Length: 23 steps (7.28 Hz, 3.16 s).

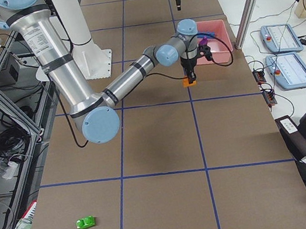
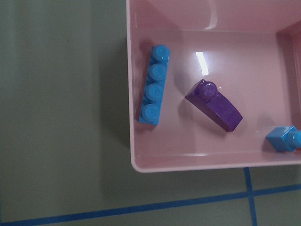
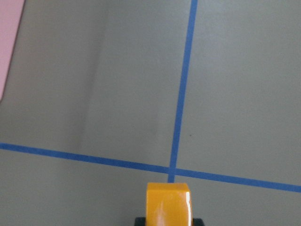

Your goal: Put all blocks into box

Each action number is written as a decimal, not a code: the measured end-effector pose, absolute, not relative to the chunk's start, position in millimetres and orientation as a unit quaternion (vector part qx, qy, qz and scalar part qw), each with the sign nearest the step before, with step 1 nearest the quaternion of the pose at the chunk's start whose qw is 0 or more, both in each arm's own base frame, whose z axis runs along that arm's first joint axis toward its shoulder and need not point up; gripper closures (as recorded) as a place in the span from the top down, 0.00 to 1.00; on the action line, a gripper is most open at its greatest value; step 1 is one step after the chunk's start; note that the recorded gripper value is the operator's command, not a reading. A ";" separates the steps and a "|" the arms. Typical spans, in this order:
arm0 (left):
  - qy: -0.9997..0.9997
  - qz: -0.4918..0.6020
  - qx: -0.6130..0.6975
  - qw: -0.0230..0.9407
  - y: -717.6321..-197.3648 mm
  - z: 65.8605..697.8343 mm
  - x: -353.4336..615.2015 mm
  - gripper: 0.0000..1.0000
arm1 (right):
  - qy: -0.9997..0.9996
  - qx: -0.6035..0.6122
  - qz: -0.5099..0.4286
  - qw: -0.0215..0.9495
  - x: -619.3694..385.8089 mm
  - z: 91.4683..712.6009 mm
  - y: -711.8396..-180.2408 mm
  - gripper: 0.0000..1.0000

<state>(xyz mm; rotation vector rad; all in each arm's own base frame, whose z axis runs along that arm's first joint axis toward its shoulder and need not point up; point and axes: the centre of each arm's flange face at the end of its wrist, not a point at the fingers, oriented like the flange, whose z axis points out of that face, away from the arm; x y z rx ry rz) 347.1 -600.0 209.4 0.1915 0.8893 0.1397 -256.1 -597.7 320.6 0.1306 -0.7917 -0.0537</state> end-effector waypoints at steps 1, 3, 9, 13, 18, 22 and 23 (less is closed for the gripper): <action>0.426 0.081 0.097 0.896 -588.3 221.5 337.6 1.00 | -0.387 0.059 -0.010 0.920 -273.2 279.4 -628.4 0.00; 0.424 0.089 0.100 0.896 -579.6 230.8 330.4 1.00 | -0.388 0.043 0.022 0.921 -317.7 206.5 -689.2 0.00; 0.424 0.091 0.099 0.896 -577.3 233.1 330.0 1.00 | -0.388 0.071 0.083 0.915 -483.2 124.1 -742.1 0.00; 0.424 0.091 0.099 0.895 -576.6 232.5 331.3 1.00 | -0.396 0.087 0.089 0.910 -525.6 120.5 -727.8 0.98; 0.425 0.091 0.099 0.895 -575.5 234.2 329.1 1.00 | -0.412 0.066 0.090 0.904 -511.6 110.9 -728.1 0.99; 0.423 0.086 0.095 0.897 -543.6 264.4 298.5 1.00 | -0.383 0.049 0.052 0.921 -383.6 126.8 -662.4 0.99; 0.419 0.073 0.081 0.902 -543.5 284.1 277.1 1.00 | -0.383 0.051 0.034 0.922 -340.6 162.8 -634.4 0.99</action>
